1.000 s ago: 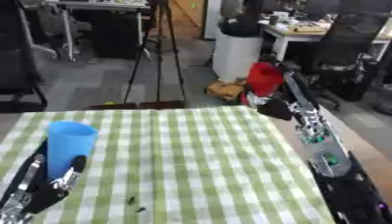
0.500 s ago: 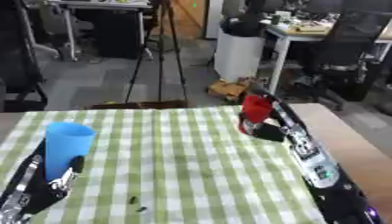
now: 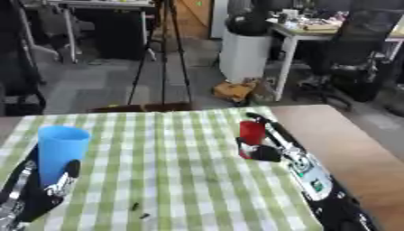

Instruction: Pour the contents of one cup into another cup.

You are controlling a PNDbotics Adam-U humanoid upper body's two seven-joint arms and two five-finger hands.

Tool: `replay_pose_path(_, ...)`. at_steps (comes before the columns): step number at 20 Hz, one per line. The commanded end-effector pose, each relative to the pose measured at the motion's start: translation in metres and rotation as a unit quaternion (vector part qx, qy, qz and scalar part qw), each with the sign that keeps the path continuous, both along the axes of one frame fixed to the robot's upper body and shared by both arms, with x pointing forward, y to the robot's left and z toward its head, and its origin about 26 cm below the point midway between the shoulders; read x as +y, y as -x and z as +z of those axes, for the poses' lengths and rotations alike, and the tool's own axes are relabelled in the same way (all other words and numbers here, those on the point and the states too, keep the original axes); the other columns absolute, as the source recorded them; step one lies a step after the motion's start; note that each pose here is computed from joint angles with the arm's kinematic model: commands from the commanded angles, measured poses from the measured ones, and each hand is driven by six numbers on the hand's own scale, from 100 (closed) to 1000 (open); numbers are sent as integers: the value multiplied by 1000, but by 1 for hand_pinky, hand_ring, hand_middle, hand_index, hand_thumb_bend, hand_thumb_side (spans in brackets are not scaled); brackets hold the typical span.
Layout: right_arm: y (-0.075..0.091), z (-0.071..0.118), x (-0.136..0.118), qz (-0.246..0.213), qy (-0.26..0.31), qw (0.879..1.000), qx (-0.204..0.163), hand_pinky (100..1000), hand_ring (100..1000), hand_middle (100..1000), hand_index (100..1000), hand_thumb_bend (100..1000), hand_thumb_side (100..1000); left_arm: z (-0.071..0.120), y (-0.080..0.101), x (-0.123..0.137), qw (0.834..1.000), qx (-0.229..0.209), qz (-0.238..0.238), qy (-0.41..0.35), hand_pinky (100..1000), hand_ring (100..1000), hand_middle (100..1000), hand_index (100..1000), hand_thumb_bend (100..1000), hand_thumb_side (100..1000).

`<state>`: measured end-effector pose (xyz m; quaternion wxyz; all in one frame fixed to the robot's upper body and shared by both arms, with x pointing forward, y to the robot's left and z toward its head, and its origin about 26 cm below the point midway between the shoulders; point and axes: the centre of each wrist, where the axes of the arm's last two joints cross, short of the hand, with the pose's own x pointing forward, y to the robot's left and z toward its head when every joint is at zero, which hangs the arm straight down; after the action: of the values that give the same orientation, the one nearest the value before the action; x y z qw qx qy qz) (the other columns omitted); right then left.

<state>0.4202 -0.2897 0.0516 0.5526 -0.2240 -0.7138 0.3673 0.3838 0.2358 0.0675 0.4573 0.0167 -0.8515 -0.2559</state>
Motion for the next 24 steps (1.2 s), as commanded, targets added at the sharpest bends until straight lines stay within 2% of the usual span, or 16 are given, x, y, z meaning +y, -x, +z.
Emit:
replay_pose_path(1, -4, 9, -2, 12, 29, 999, -15, 679, 208, 320, 1000, 100, 446, 14, -5, 4, 1000, -24, 10, -7, 444, 511, 535, 733, 100, 507)
replay_pose_path(2, -3, 7, -1, 17, 33, 999, -13, 707, 256, 376, 1000, 100, 488, 14, -5, 4, 1000, -24, 11, -8, 447, 512, 536, 732, 100, 508)
replay_pose_path(3, -3, 5, -1, 23, 36, 999, -10, 711, 263, 384, 1000, 100, 493, 14, -6, 4, 1000, -25, 12, -8, 447, 512, 536, 732, 100, 509)
replay_pose_path(4, -2, 4, 0, 31, 39, 999, -6, 744, 320, 443, 1000, 102, 529, 14, -6, 4, 1000, -25, 13, -9, 447, 512, 535, 731, 100, 511)
replay_pose_path(6, -1, 1, 1, 45, 47, 998, 1, 760, 349, 471, 1000, 114, 547, 13, -6, 4, 1000, -24, 14, -9, 447, 511, 535, 731, 100, 513)
replay_pose_path(11, 2, -7, 3, 62, 63, 996, 19, 755, 335, 476, 1000, 105, 546, 11, -5, 5, 1000, -23, 16, -8, 447, 511, 534, 729, 100, 518)
replay_pose_path(15, 5, -17, 7, 70, 76, 994, 25, 761, 369, 501, 1000, 122, 555, 11, -5, 6, 1000, -23, 18, -7, 447, 511, 534, 730, 100, 518)
replay_pose_path(24, 12, -31, 13, 88, 103, 990, 23, 887, 593, 657, 1000, 240, 612, 11, -5, 6, 999, -26, 19, -5, 448, 510, 533, 728, 100, 517)
